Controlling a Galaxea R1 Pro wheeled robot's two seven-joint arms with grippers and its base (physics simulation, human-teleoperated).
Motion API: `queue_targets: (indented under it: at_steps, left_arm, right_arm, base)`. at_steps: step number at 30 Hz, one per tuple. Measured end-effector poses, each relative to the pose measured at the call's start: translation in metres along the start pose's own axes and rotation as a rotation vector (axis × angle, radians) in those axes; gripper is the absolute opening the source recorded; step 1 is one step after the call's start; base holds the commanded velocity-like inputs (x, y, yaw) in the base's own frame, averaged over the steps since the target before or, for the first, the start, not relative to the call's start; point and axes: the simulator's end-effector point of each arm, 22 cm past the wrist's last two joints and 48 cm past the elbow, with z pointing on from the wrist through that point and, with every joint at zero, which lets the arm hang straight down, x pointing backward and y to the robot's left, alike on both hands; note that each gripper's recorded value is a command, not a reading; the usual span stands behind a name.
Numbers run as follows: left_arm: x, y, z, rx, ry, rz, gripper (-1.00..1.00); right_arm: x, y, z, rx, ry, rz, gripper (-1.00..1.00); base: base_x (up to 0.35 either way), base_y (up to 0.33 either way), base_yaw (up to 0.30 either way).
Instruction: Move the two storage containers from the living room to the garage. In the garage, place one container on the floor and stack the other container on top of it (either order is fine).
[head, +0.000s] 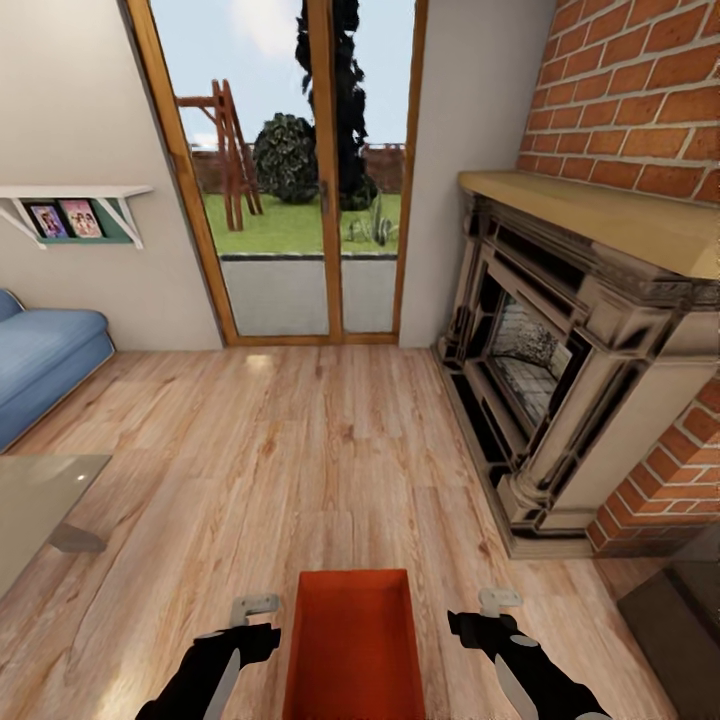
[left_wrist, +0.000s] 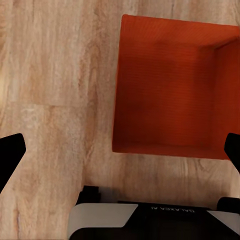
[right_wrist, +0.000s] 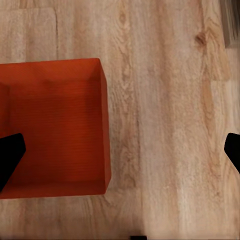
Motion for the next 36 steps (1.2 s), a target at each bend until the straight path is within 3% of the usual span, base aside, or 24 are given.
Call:
queue_targets:
  at_steps: [36]
  left_arm:
    - [0.017, 0.002, 0.010, -0.003, 0.040, 0.000, 1.00]
  right_arm:
    - [0.019, 0.000, 0.008, 0.001, 0.037, -0.002, 1.00]
  base:
    - [0.000, 0.000, -0.003]
